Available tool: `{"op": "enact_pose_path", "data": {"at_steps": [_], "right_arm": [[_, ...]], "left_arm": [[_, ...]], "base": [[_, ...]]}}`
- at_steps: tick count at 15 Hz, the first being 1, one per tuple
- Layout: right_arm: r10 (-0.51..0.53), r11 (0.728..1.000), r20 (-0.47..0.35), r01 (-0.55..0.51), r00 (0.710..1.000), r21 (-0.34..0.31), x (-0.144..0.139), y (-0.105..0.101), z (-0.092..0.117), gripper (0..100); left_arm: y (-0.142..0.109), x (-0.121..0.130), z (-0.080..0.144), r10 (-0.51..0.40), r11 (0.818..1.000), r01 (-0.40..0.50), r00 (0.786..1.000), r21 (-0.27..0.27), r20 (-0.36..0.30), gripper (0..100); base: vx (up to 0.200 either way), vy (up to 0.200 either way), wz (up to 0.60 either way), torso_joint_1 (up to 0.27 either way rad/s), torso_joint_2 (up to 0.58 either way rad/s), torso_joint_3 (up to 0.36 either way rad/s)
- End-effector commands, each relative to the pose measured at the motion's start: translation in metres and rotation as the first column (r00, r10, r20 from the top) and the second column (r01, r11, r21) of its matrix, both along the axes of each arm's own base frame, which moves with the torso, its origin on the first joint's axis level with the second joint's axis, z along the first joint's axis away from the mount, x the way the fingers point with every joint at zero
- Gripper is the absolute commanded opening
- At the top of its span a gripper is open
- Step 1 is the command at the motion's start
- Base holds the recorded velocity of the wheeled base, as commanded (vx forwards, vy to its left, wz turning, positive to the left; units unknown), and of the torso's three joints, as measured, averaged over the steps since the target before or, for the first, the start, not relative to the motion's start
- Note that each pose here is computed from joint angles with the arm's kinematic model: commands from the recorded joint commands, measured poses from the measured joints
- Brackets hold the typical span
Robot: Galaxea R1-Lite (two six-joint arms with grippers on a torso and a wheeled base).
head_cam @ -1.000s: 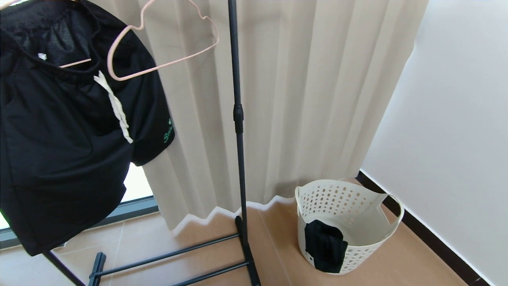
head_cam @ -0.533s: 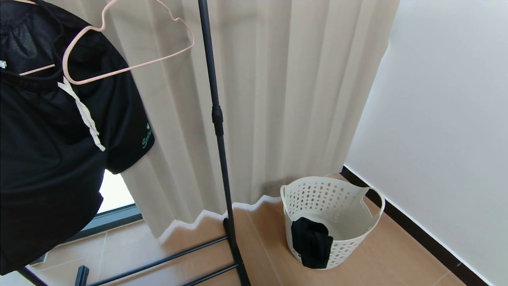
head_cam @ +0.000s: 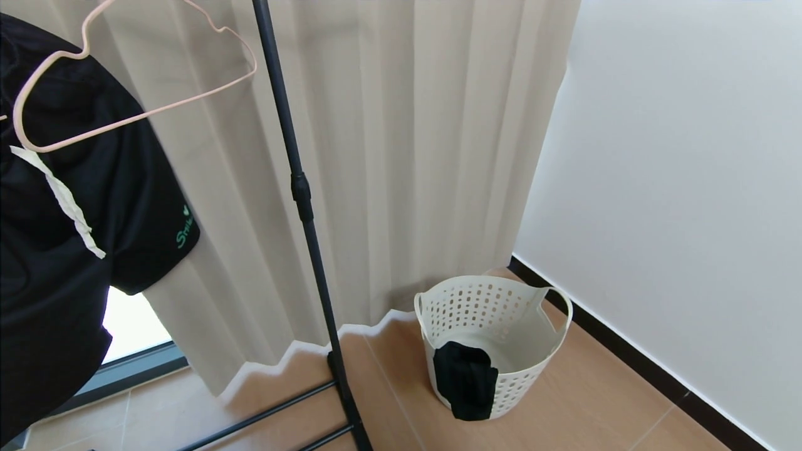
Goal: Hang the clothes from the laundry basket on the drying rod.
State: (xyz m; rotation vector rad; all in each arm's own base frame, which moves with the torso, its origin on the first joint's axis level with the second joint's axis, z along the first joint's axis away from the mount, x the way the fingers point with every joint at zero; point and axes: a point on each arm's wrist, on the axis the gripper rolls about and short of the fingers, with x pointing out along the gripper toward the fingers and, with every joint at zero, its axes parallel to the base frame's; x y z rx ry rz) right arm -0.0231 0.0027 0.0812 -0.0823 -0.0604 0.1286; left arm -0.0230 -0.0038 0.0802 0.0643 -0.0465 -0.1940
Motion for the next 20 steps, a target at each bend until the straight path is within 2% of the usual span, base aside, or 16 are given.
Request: {"op": "enact_pose_path", "data": {"at_steps": [1,6,20], "right_arm": [[0.001,1.000,0.002,-0.001,1.000,-0.001,0.0000,0.0000,0.0001,100],[0.001,1.000,0.002,-0.001,1.000,-0.001,0.0000,0.0000,0.0001,100],[0.001,1.000,0.001,-0.001,1.000,0.001,0.0000,0.0000,0.0001,100]], "left_arm": [[0.0000,0.0001,-0.0001,-0.001,1.000,0.001,1.000,0.000,-0.002,100],[0.0000,0.0001,-0.0001,-0.001,1.000,0.001,1.000,0.000,-0.002,100],[0.0000,0.0001,-0.0001,-0.001,1.000,0.001,1.000,0.000,-0.002,100]], "base": [[0.000,0.000,0.00,0.000,0.00,0.000],[0.000,0.000,0.00,0.000,0.00,-0.017],[0.000,0.000,0.00,0.004,0.00,-0.189]]}}
